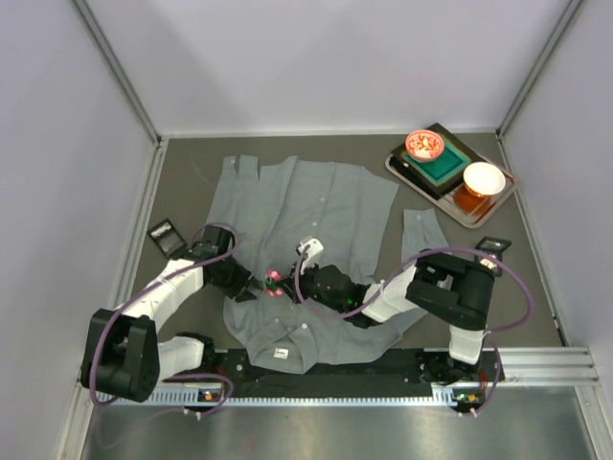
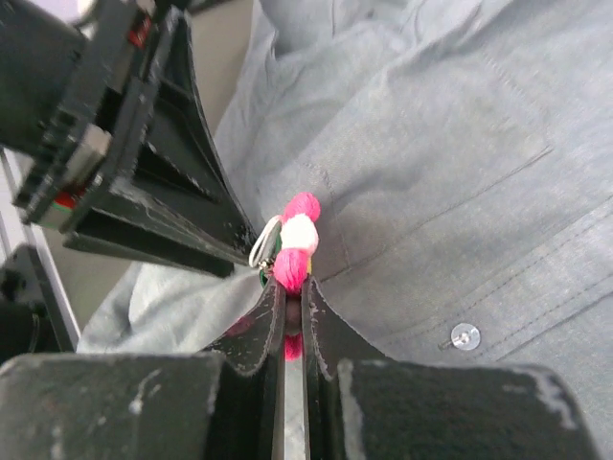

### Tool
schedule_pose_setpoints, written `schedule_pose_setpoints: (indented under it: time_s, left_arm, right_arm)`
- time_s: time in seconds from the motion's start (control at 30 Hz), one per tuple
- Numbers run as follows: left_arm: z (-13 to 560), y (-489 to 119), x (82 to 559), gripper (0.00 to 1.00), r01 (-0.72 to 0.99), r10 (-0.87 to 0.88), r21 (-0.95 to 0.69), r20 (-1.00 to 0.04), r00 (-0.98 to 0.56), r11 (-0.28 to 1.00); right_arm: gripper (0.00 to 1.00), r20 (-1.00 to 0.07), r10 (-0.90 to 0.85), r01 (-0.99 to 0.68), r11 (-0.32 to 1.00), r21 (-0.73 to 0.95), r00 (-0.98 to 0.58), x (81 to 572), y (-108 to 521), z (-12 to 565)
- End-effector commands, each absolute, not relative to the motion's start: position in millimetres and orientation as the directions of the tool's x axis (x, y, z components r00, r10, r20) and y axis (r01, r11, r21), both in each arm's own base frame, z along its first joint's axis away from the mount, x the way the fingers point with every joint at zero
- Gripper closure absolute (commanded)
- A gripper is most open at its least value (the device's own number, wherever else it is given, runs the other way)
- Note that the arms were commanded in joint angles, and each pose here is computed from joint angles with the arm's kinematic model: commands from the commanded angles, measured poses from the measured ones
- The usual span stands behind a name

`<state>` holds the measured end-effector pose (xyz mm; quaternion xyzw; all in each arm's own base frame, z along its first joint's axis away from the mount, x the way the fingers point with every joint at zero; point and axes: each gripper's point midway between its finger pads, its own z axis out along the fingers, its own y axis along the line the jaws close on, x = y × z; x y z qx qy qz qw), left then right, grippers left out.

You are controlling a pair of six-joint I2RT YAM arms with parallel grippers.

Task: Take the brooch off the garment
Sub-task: Remove the brooch from the clothes.

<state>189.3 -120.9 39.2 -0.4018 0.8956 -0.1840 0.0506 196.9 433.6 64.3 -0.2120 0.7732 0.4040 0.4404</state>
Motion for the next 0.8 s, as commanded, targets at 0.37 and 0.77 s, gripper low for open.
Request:
schedule_pose_setpoints:
  time_s: [0.37, 0.77]
  left_arm:
    - [79.7, -136.9, 202.6, 0.57, -0.714, -0.753, -0.491, 0.163, -0.638, 0.499]
    - [101.4, -142.6, 205.5, 0.56, -0.805, -0.815, -0.519, 0.309, -0.490, 0.288]
  right_arm:
    - [1.00, -0.880, 0.382, -0.608, 0.639, 0.472, -0.282, 232.5, 421.9, 131.9]
    - [1.00, -0.899, 0.326, -0.610, 0.660, 0.438, -0.293, 218.8, 424.3, 123.8]
